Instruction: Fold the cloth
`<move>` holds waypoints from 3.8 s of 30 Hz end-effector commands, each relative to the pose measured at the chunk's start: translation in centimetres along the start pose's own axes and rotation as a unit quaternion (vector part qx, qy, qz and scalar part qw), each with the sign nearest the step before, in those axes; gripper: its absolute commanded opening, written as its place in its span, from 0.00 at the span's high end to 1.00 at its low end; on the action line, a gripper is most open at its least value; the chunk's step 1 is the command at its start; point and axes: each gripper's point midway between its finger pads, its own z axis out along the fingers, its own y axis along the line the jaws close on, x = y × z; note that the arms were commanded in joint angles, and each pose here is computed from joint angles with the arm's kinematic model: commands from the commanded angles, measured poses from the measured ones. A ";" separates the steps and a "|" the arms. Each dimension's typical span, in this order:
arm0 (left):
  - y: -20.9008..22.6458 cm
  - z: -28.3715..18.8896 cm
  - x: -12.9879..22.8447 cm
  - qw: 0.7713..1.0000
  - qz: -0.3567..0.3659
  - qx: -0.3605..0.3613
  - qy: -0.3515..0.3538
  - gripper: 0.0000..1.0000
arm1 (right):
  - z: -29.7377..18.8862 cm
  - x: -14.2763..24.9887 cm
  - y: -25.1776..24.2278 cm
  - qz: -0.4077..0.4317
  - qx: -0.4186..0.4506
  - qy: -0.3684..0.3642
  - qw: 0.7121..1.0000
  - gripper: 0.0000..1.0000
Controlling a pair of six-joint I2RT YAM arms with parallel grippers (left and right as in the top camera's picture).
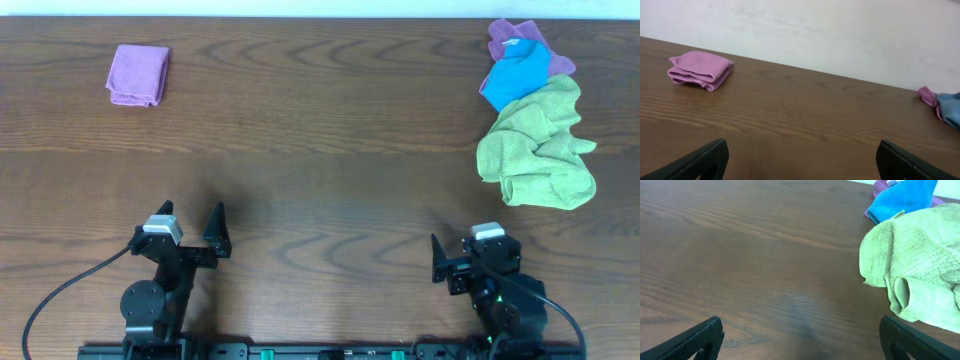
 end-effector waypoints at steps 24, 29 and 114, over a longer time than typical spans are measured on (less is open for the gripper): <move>0.5 0.1 1.7 1.000 -0.002 -0.009 0.024 0.05 | -0.9 -4.4 3.7 0.233 -0.133 -0.065 0.961 0.01; 0.5 0.1 1.7 1.000 -0.002 -0.009 0.024 0.05 | -1.2 -6.8 2.1 0.320 -0.110 -0.114 0.934 0.01; 0.5 0.1 1.7 1.000 -0.002 -0.009 0.024 0.05 | 14.5 1.7 -12.9 0.405 0.134 0.252 0.869 0.99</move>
